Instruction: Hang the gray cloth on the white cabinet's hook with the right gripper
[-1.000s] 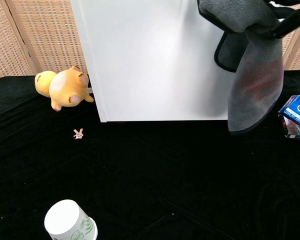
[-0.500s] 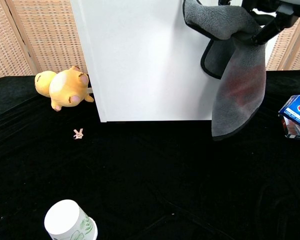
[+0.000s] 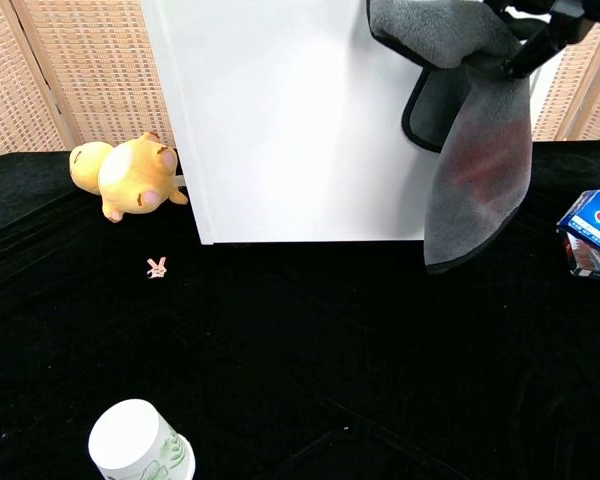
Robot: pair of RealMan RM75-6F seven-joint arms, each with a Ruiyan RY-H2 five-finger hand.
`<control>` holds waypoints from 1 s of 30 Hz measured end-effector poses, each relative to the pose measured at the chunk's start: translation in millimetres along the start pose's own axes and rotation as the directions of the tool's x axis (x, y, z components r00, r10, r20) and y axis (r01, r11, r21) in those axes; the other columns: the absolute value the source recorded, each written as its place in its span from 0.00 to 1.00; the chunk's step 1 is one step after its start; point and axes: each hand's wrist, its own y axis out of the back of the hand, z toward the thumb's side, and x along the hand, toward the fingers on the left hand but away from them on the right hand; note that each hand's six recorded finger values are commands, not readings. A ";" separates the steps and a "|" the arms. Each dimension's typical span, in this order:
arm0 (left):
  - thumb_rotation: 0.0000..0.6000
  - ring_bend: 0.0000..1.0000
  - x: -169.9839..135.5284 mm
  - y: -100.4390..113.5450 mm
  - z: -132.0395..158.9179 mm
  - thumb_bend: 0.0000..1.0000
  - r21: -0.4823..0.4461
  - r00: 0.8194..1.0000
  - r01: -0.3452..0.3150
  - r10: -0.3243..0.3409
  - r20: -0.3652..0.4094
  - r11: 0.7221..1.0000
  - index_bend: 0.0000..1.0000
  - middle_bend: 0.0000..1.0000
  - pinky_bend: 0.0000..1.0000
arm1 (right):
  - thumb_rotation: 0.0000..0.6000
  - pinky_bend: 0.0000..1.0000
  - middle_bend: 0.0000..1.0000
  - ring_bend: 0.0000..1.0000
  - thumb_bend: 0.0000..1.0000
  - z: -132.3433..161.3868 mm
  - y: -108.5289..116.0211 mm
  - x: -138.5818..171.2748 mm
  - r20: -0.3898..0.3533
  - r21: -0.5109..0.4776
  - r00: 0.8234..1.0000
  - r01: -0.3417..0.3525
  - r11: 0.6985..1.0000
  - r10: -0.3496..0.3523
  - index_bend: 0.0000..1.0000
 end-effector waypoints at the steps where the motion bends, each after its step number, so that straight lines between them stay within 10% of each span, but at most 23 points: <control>1: 1.00 0.00 0.0 0.1 -0.1 0.00 0.000 1.000 -0.001 0.001 0.000 1.000 0.00 0.00 0.00 | 1.00 1.00 0.98 1.00 0.77 -0.2 1.8 -0.5 0.002 -0.002 1.000 0.004 1.000 -0.004 0.87; 30: 1.00 0.00 0.2 -0.1 -0.2 0.00 0.002 1.000 0.000 0.000 -0.001 1.000 0.00 0.00 0.00 | 1.00 1.00 0.98 1.00 0.77 7.9 -6.9 -3.9 -0.007 0.066 0.999 -0.044 0.997 0.044 0.88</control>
